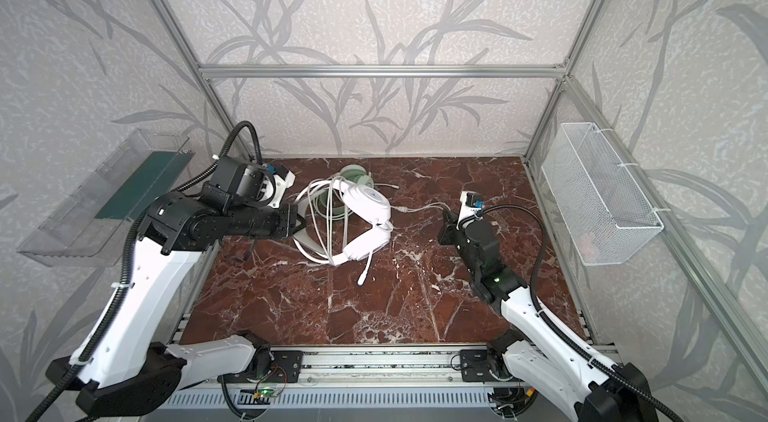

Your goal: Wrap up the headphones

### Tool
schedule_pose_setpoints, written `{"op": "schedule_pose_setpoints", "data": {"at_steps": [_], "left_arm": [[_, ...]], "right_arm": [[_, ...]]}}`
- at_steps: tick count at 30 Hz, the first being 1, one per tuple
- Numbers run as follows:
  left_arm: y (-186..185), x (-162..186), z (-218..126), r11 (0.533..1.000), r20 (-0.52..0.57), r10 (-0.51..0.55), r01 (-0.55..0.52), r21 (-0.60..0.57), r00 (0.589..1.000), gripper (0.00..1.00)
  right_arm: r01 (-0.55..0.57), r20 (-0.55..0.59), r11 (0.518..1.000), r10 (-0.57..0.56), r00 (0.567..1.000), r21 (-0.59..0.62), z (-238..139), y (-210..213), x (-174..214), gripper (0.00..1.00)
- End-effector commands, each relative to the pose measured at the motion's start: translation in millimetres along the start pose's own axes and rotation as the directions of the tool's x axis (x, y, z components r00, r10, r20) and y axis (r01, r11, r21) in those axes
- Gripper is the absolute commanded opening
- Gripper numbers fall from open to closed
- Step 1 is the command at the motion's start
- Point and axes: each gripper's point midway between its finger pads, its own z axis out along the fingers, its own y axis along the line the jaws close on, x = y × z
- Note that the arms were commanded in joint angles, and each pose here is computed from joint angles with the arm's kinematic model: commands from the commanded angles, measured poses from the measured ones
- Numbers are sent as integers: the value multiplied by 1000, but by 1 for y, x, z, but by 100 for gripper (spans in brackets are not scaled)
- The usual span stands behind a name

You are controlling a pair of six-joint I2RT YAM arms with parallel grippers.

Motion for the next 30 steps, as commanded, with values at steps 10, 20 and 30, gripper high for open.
{"op": "schedule_pose_setpoints", "data": {"at_steps": [10, 20, 30], "left_arm": [[-12, 9, -7, 993, 20, 78, -80, 87, 997, 0], [-6, 29, 7, 992, -41, 96, -92, 83, 995, 0], [-24, 26, -6, 978, 16, 109, -110, 176, 994, 0]], "right_arm": [[-136, 266, 990, 125, 956, 26, 39, -8, -136, 0], [52, 394, 981, 26, 919, -186, 56, 71, -251, 0], [103, 290, 974, -41, 956, -202, 99, 81, -242, 0]]}}
